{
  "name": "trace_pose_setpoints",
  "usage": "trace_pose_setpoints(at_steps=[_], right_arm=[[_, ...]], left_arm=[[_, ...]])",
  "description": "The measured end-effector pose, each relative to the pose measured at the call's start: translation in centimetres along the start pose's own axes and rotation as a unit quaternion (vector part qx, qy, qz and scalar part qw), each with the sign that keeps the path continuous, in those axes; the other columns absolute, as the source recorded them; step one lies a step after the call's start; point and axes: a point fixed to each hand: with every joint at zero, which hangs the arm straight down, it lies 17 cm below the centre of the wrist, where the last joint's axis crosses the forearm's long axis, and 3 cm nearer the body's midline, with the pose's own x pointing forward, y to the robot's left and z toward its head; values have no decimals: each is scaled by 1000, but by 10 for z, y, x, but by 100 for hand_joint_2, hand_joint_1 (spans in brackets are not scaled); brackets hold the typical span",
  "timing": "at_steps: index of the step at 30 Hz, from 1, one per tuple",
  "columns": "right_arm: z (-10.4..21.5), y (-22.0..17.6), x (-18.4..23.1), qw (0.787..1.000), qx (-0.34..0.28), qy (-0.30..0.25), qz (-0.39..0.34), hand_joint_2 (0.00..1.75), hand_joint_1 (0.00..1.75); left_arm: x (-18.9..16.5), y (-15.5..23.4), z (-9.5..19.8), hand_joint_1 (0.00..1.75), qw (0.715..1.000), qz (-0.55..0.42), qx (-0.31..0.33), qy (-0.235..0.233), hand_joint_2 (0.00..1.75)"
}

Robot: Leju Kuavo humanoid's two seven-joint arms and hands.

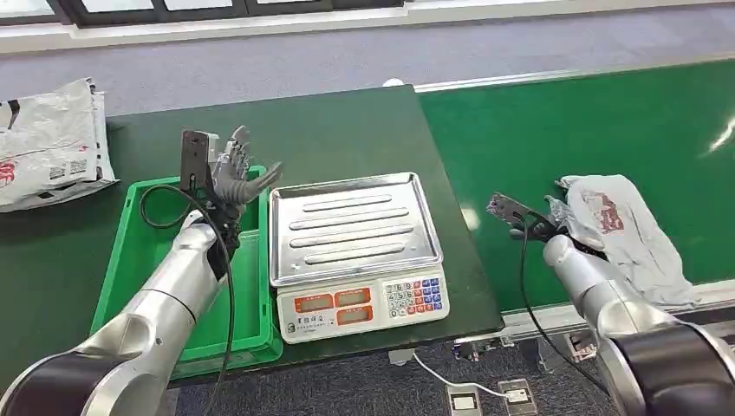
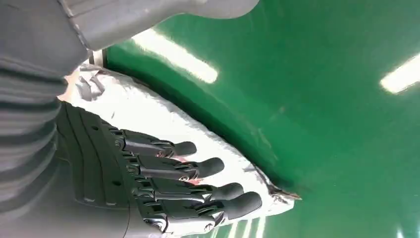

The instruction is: Moved the parcel from conveyor to table for the left to box.

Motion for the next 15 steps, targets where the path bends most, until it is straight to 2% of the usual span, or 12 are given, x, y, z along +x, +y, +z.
trace_pose_setpoints(at_steps=[7, 12, 15], right_arm=[[1, 3, -2, 1000, 1, 0, -9, 175, 0], [7, 26, 6, 994, 0, -46, -95, 175, 0], [14, 46, -2, 992, -7, -47, -120, 175, 0]], left_arm=[[-1, 0, 0, 0, 1000, 0, 0, 1, 175], [-8, 4, 5, 0, 1000, -1, 3, 0, 175], [-13, 8, 8, 0, 1000, -2, 6, 1, 175]])
